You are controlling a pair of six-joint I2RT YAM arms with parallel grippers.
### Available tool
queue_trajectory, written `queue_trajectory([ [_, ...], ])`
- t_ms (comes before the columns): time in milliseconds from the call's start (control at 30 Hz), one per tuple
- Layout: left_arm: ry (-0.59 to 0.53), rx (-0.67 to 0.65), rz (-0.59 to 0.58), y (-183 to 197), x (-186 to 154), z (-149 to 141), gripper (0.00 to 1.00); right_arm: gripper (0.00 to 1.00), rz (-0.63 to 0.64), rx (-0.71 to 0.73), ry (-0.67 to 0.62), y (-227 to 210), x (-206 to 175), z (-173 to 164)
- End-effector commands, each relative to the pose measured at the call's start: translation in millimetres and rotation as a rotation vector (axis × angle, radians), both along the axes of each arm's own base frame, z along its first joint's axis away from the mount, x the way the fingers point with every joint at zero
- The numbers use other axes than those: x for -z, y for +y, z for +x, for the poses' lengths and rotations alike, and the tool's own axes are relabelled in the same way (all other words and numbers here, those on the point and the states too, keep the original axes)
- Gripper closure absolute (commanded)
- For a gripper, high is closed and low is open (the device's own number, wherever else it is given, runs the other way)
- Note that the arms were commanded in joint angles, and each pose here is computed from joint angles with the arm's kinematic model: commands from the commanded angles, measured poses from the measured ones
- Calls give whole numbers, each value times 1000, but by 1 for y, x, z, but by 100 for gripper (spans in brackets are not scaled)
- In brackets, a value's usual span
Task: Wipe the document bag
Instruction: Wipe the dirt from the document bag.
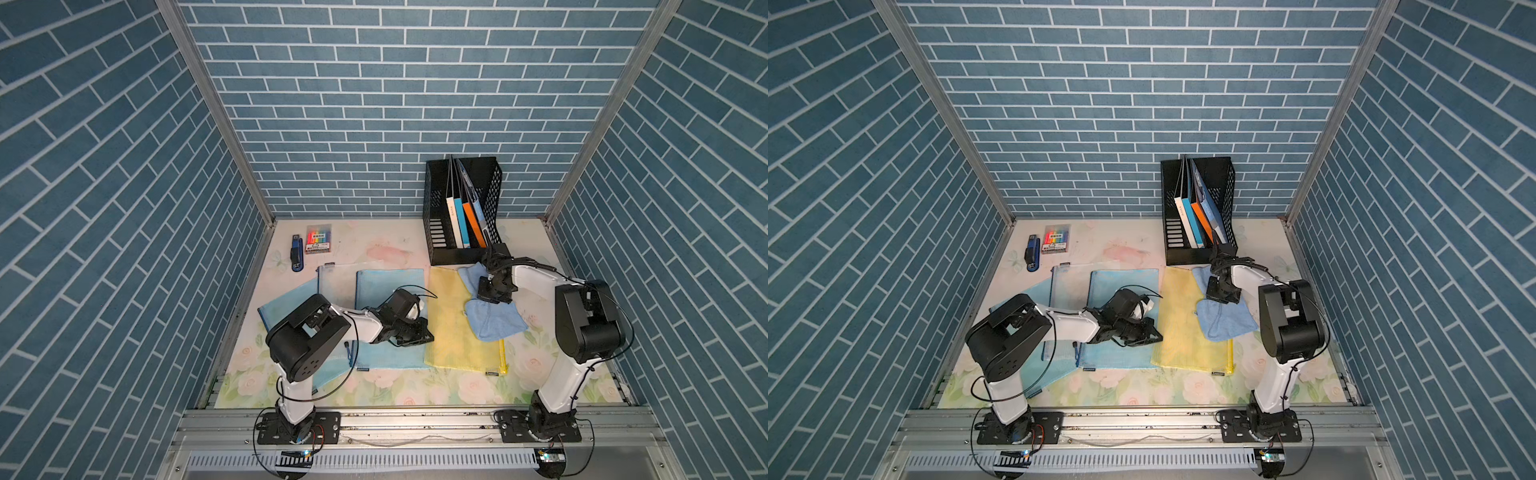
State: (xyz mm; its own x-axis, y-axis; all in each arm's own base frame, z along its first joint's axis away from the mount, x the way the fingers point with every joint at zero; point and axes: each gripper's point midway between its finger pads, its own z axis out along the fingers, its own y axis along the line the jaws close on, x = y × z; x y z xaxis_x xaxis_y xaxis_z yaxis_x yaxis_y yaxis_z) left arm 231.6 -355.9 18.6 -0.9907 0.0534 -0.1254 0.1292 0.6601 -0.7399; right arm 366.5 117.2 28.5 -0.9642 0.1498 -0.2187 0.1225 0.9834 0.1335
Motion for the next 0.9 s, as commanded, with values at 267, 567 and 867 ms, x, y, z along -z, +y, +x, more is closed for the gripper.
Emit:
queue_trajectory([
  [267,52,-64,86,21,21,-7,100,100,204,-263,-10,159,-10,-7],
  [567,32,-114,85,24,15,2,100,100,24,-210,-1,66,-15,-13],
  [867,30,-150,63,21,11,13,100,100,-75,-149,8,-12,-31,-31],
])
